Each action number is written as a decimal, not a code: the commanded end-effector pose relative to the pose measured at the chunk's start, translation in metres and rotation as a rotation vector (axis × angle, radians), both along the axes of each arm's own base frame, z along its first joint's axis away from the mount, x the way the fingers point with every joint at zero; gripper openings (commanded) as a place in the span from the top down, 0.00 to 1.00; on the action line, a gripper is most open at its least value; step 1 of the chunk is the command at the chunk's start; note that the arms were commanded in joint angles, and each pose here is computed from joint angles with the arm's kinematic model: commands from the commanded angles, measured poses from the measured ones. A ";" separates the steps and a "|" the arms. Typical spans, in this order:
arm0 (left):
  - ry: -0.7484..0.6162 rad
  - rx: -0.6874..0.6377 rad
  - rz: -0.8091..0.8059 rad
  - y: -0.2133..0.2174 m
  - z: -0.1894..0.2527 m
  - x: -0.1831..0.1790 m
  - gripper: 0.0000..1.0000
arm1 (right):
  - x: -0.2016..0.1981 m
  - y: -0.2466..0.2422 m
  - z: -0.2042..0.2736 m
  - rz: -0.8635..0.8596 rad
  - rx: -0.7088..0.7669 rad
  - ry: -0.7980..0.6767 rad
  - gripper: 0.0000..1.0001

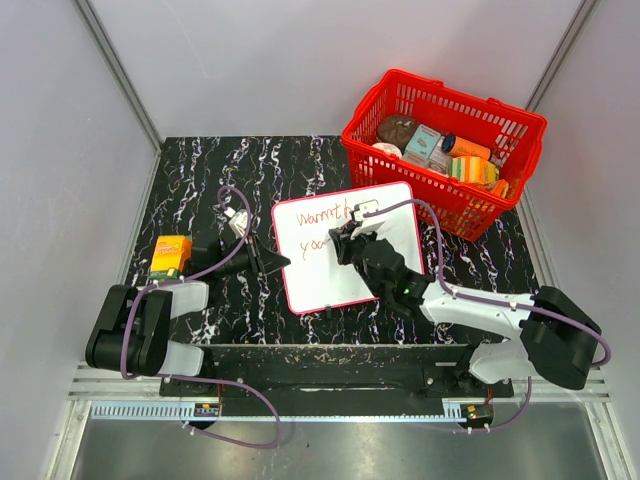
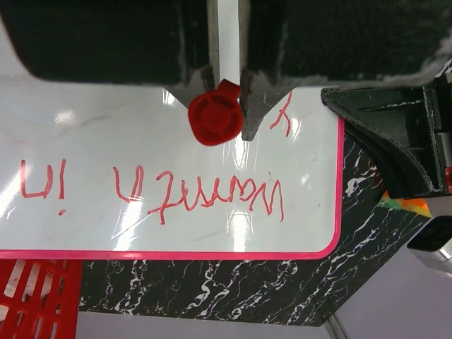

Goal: Write a sentence on the whiteboard
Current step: Write on the whiteboard with the whiteboard.

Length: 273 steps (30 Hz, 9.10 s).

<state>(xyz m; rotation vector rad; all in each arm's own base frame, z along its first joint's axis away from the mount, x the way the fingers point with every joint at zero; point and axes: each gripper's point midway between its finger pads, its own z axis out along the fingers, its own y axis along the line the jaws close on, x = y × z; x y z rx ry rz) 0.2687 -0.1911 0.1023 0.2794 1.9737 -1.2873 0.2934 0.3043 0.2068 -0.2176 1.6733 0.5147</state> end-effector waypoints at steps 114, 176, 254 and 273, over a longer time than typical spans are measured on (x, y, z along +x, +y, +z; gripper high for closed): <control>-0.124 0.030 -0.013 -0.003 0.012 0.012 1.00 | 0.000 -0.015 -0.002 0.017 0.034 0.031 1.00; -0.122 0.035 -0.009 -0.002 0.011 0.011 1.00 | 0.008 -0.037 0.038 -0.077 0.092 -0.035 1.00; -0.122 0.035 -0.011 -0.003 0.011 0.011 1.00 | 0.012 -0.074 0.000 -0.142 -0.001 0.077 1.00; -0.127 0.037 -0.012 -0.003 0.011 0.011 1.00 | 0.006 -0.068 -0.006 -0.093 0.006 0.093 1.00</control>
